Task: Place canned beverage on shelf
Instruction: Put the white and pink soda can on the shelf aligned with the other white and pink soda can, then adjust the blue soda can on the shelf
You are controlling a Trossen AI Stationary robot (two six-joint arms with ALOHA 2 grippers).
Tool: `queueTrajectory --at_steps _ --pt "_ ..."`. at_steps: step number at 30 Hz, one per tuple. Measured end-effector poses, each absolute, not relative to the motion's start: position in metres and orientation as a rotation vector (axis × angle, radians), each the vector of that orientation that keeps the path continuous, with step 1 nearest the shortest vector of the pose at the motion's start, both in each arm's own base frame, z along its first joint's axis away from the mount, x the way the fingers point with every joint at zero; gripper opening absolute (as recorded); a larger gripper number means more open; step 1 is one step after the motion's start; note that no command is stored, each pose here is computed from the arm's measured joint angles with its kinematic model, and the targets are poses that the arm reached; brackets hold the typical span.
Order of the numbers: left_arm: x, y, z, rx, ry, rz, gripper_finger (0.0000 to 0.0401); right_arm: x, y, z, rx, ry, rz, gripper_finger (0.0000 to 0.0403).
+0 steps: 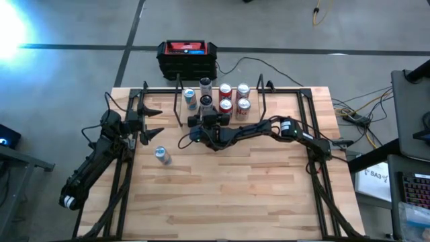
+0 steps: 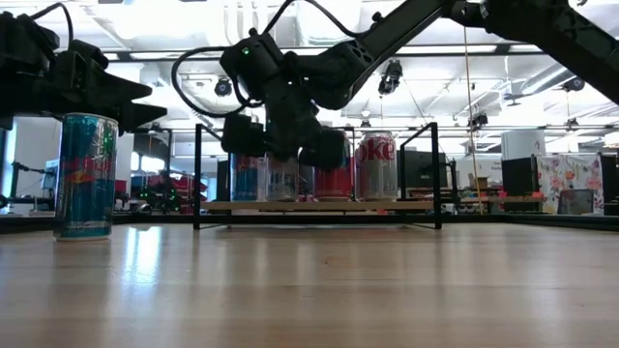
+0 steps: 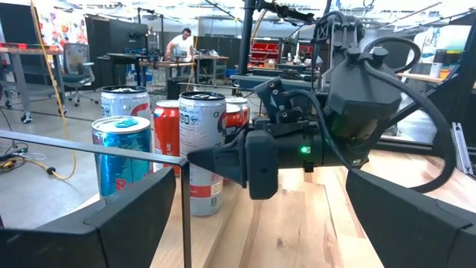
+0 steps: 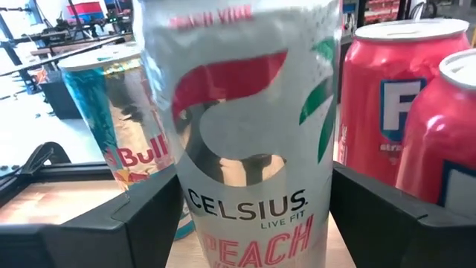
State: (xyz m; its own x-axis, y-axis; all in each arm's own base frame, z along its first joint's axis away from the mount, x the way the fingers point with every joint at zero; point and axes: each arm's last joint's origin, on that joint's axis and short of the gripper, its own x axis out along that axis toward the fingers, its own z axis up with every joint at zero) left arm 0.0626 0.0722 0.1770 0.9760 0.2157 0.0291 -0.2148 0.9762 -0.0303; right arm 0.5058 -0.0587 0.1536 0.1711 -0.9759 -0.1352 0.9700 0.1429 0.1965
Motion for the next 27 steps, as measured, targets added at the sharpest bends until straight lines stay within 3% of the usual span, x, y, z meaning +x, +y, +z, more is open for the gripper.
queueTrajectory --at_steps 27 --pt "0.063 0.072 0.177 -0.027 -0.033 0.217 0.0380 0.503 -0.012 0.158 0.154 -0.095 -1.483 0.0299"
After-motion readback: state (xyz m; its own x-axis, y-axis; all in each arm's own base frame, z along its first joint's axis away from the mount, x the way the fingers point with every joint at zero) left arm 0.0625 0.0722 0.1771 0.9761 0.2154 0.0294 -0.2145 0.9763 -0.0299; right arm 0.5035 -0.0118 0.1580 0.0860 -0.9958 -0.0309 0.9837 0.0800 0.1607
